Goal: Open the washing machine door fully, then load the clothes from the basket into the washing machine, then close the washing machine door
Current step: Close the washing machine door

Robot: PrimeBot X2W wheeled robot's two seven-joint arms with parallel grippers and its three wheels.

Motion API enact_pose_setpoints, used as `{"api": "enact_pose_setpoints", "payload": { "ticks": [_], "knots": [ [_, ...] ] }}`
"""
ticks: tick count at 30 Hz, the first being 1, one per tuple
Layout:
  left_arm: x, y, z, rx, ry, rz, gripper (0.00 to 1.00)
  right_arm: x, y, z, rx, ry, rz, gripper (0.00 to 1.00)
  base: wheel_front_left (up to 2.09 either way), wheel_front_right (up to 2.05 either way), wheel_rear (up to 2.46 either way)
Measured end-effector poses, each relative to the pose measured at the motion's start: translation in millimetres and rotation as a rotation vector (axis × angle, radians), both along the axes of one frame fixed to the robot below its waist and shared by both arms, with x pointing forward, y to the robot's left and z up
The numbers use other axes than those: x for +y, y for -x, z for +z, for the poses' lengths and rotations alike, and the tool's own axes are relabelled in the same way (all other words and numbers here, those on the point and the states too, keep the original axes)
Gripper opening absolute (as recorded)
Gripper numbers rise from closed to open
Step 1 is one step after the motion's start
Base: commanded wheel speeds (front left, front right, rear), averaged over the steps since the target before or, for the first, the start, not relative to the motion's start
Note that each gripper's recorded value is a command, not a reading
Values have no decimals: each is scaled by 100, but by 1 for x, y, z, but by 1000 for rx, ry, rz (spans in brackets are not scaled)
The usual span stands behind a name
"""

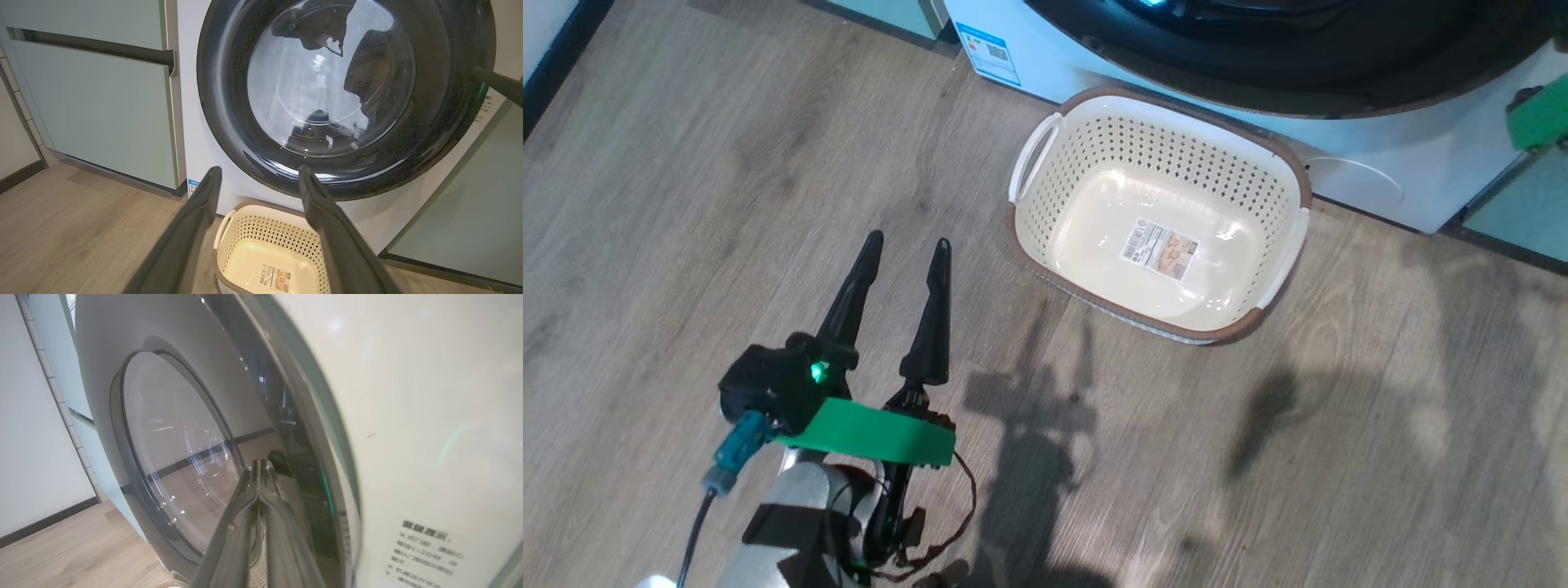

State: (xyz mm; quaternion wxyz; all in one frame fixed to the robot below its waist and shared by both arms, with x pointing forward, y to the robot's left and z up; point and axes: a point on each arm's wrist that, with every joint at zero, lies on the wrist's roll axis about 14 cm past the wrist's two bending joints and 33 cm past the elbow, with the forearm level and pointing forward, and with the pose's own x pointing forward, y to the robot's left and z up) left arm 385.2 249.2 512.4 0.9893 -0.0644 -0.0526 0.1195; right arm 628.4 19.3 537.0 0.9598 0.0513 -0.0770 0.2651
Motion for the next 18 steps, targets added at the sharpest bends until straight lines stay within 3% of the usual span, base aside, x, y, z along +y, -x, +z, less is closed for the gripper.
{"api": "enact_pose_setpoints", "payload": {
  "ticks": [8,17,18],
  "knots": [
    [-11,-5,1,-11,14,-38,100,5,41,-4,6,-26,51,0,0,0,0],
    [-32,-13,3,-27,17,-118,100,-28,96,-12,29,-69,10,0,0,0,0],
    [-34,-13,3,-29,17,-125,100,-34,103,-17,44,-71,-3,24,0,0,0]
  ]
}}
